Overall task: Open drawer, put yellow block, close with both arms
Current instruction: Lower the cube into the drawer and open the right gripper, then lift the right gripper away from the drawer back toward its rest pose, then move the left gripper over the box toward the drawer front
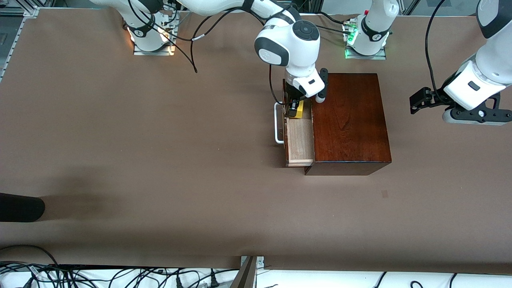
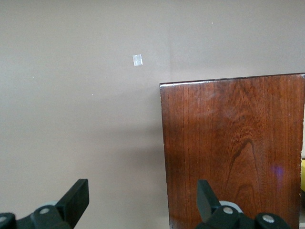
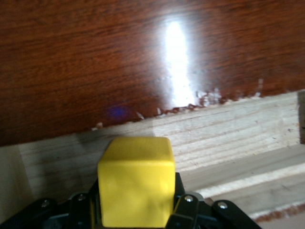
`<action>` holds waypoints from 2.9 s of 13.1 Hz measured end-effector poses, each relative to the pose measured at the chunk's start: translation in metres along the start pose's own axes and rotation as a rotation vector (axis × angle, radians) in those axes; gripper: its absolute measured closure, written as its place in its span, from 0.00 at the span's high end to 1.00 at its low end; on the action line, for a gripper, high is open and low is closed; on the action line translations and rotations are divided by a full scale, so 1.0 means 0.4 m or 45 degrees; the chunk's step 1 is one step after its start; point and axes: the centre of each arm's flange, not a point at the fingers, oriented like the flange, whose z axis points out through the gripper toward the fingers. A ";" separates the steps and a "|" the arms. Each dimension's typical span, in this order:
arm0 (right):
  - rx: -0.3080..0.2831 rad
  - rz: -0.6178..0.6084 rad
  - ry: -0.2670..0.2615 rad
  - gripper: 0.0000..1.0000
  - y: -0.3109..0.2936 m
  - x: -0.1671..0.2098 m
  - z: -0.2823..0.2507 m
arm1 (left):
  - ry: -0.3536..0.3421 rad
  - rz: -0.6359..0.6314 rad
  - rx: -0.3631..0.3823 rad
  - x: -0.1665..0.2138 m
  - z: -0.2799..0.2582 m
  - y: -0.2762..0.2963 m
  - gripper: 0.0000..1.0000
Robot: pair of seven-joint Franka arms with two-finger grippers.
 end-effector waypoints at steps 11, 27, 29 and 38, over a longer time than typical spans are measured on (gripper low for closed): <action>-0.026 -0.048 -0.008 0.81 -0.002 0.002 0.026 | 0.000 0.000 0.000 0.000 0.000 0.000 1.00; -0.106 0.526 0.027 1.00 0.573 -0.450 -0.562 | 0.003 0.010 0.000 0.000 -0.002 0.011 1.00; -0.025 0.695 0.032 1.00 0.661 -0.593 -0.612 | 0.005 0.013 0.000 0.000 -0.004 0.014 1.00; 0.121 1.381 -0.147 1.00 0.712 -1.215 -0.662 | -0.021 0.259 -0.084 -0.027 -0.019 0.227 1.00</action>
